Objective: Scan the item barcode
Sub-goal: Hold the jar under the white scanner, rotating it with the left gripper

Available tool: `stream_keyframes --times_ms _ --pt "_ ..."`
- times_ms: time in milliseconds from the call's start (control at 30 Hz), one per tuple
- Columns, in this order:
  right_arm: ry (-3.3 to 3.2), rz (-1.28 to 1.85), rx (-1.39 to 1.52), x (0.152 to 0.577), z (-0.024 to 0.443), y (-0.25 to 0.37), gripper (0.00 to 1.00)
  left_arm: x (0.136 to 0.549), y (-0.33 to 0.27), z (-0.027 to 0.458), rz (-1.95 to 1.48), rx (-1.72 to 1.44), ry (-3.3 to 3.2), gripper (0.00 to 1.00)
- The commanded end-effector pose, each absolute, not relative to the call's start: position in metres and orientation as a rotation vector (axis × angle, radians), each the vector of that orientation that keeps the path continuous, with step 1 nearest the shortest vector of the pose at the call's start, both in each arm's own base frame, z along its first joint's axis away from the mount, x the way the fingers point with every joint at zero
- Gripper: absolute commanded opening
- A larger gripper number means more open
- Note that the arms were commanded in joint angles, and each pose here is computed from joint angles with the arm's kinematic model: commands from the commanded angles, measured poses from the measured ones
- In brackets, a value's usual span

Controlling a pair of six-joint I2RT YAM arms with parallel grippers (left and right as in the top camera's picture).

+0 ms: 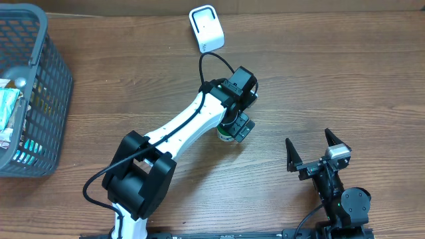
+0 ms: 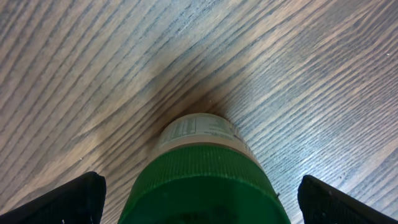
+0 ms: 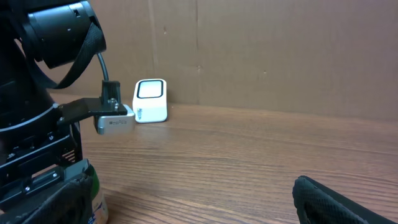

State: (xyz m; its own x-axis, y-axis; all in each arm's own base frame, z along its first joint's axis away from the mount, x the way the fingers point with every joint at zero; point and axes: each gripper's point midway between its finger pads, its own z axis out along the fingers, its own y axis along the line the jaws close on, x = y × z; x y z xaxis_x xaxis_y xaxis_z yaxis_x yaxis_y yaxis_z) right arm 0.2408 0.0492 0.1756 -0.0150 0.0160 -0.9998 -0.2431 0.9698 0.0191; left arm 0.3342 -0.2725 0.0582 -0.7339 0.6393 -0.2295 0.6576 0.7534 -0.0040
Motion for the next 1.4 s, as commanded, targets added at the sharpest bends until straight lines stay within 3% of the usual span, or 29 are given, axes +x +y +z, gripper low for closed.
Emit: stream_keyframes --times_ms 0,267,500,900,1033,1133,1367 --pt "1.574 0.213 -0.184 0.241 0.173 0.05 1.0 0.331 -0.274 0.057 -0.142 1.063 2.723 0.96" --pt "1.574 0.213 -0.184 0.241 0.173 0.05 1.0 0.329 -0.273 0.054 -0.139 1.066 2.73 0.96" --pt "1.575 0.213 -0.184 0.241 0.173 0.05 1.0 0.327 -0.272 0.053 -0.137 1.07 2.74 0.72" --pt "1.574 0.213 -0.184 0.241 0.173 0.05 1.0 0.31 -0.287 0.055 -0.327 1.061 2.788 0.59" --pt "1.575 0.213 -0.184 0.241 0.173 0.05 1.0 0.311 -0.287 0.055 -0.337 0.851 2.872 0.56" --pt "1.575 0.213 -0.184 0.241 0.173 0.05 1.0 0.315 -0.284 0.055 -0.317 0.69 2.914 0.46" --pt "1.575 0.213 -0.184 0.241 0.173 0.05 1.0 0.323 -0.283 0.055 -0.308 0.283 2.971 0.44"
